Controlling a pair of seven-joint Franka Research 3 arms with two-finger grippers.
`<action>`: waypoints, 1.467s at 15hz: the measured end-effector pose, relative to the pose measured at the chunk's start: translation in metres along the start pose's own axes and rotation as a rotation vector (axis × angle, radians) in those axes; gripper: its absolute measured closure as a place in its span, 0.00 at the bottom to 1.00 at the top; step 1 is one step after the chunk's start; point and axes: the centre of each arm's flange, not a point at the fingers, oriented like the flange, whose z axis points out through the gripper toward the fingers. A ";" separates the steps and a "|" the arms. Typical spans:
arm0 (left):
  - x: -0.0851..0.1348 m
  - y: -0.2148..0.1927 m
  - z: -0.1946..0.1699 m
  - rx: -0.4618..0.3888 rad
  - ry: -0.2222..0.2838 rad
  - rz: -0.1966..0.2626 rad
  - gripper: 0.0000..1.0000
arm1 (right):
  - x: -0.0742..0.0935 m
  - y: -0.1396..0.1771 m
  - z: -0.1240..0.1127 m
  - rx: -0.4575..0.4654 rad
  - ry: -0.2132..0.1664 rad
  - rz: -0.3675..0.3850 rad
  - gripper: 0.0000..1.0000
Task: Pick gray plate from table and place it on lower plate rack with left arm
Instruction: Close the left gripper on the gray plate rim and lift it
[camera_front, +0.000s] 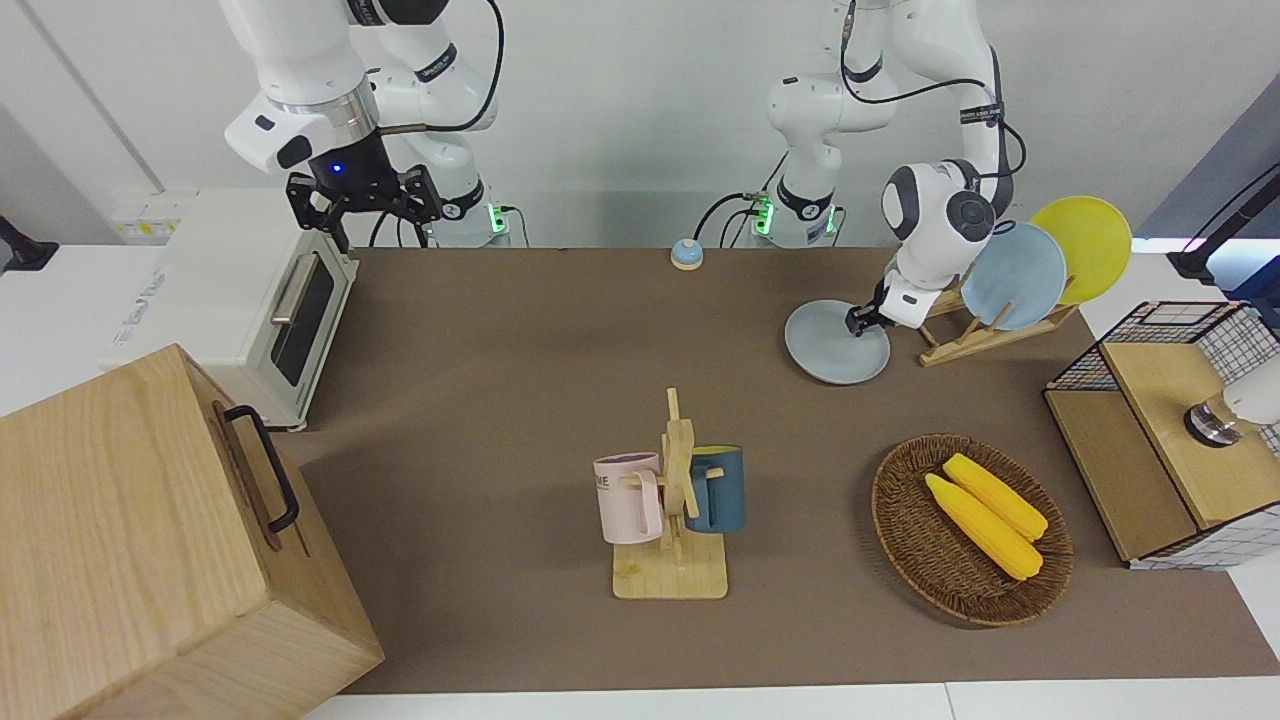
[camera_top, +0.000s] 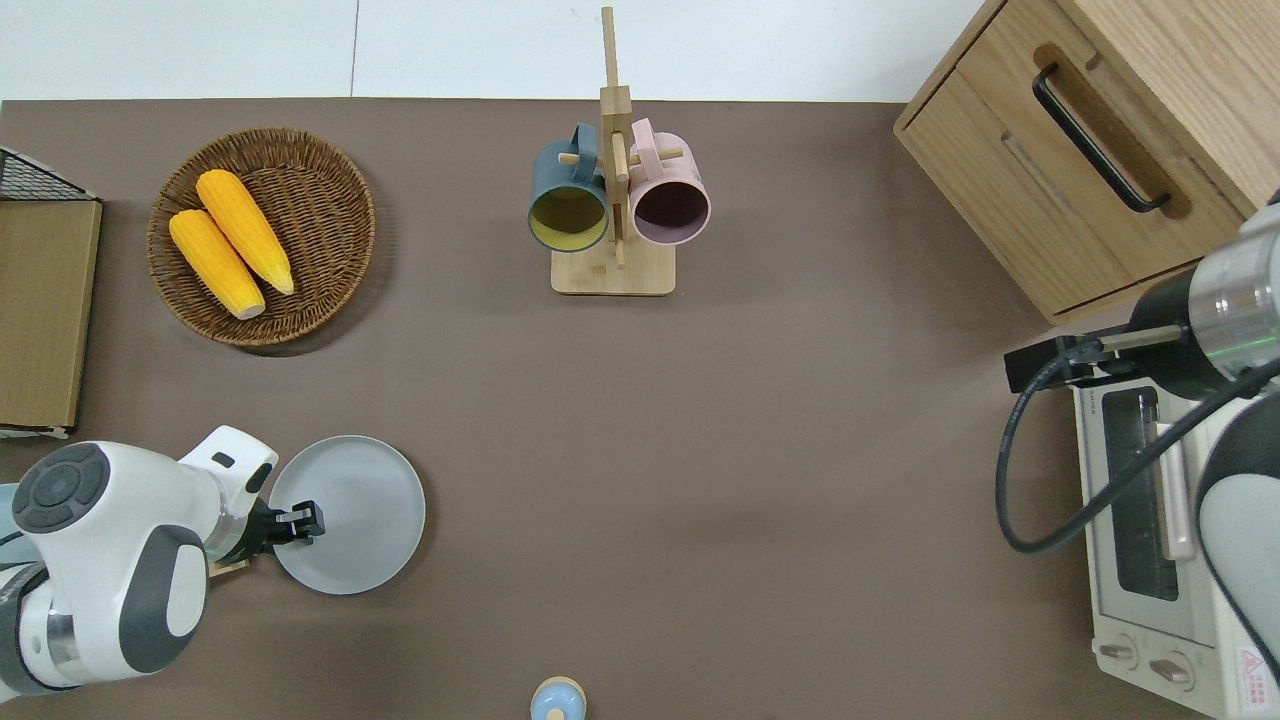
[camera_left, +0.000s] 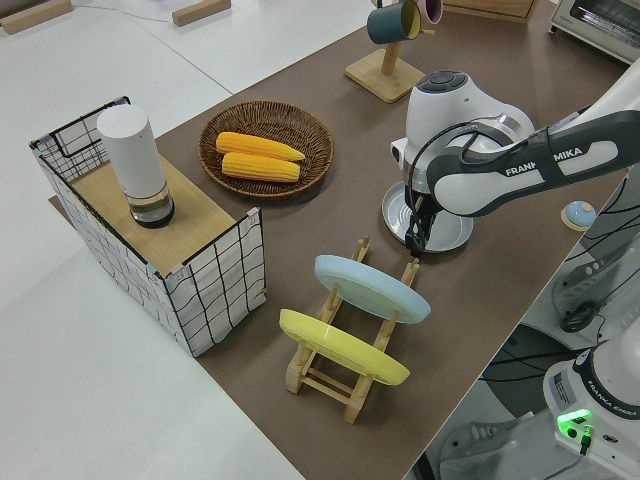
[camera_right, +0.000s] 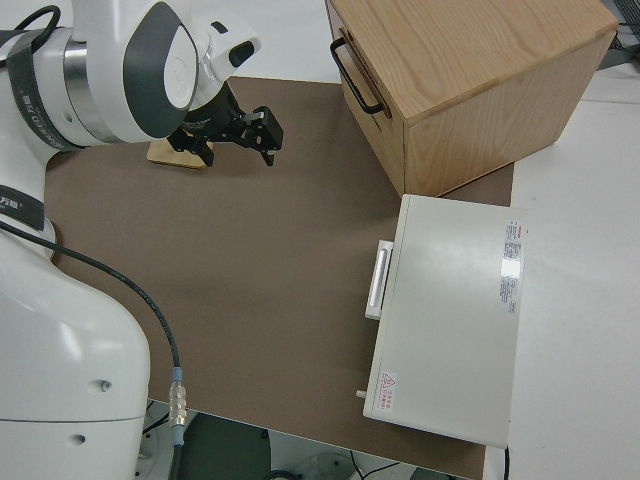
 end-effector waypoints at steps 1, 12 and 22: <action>0.001 -0.003 -0.001 -0.002 0.002 -0.007 0.77 | 0.000 0.000 0.000 0.000 0.000 0.000 0.01; 0.001 -0.003 -0.008 -0.007 0.015 -0.007 0.91 | 0.000 0.000 0.000 0.000 0.000 0.000 0.01; 0.019 -0.005 -0.085 0.051 0.108 0.034 0.94 | 0.000 0.000 0.000 0.000 0.000 0.000 0.01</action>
